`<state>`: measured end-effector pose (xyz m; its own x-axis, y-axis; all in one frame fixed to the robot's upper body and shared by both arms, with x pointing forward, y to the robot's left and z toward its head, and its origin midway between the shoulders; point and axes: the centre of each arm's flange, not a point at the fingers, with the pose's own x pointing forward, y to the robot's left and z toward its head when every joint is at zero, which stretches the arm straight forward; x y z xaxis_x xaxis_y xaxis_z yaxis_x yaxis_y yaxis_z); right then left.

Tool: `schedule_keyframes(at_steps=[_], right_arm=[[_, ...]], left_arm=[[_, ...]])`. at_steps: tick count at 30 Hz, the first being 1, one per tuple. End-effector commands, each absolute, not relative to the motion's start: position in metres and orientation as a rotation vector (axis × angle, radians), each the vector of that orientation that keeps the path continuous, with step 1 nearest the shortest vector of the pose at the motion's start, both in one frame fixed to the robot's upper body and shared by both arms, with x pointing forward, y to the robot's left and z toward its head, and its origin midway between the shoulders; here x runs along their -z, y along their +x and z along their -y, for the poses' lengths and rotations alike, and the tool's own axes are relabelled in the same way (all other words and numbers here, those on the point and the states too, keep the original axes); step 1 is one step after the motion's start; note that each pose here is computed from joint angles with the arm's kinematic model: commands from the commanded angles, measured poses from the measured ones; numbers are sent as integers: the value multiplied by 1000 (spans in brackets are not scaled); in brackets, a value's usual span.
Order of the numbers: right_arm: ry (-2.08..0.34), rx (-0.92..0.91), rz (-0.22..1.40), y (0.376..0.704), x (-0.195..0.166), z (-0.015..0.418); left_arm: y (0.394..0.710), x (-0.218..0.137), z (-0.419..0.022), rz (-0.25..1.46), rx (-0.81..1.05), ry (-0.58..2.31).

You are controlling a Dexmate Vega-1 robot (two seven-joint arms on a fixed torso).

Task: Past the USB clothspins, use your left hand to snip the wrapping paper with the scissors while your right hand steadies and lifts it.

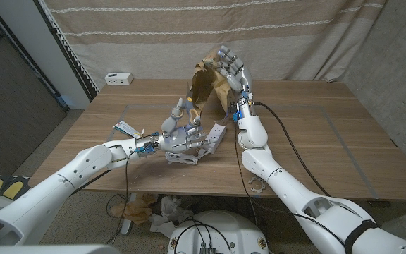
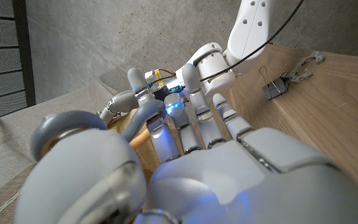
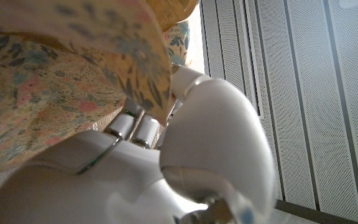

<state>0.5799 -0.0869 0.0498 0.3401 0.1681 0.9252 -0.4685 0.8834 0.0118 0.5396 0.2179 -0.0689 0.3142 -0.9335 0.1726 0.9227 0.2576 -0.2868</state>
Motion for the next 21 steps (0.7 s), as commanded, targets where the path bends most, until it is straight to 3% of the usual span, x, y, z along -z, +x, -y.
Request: schedule_keyframes(at_steps=[1, 21], right_arm=[[343, -447, 1106, 583, -47, 87], [333, -470, 1102, 585, -44, 94]], left_arm=[[538, 66, -220, -20, 1237, -355], [540, 52, -235, 31, 1188, -322]])
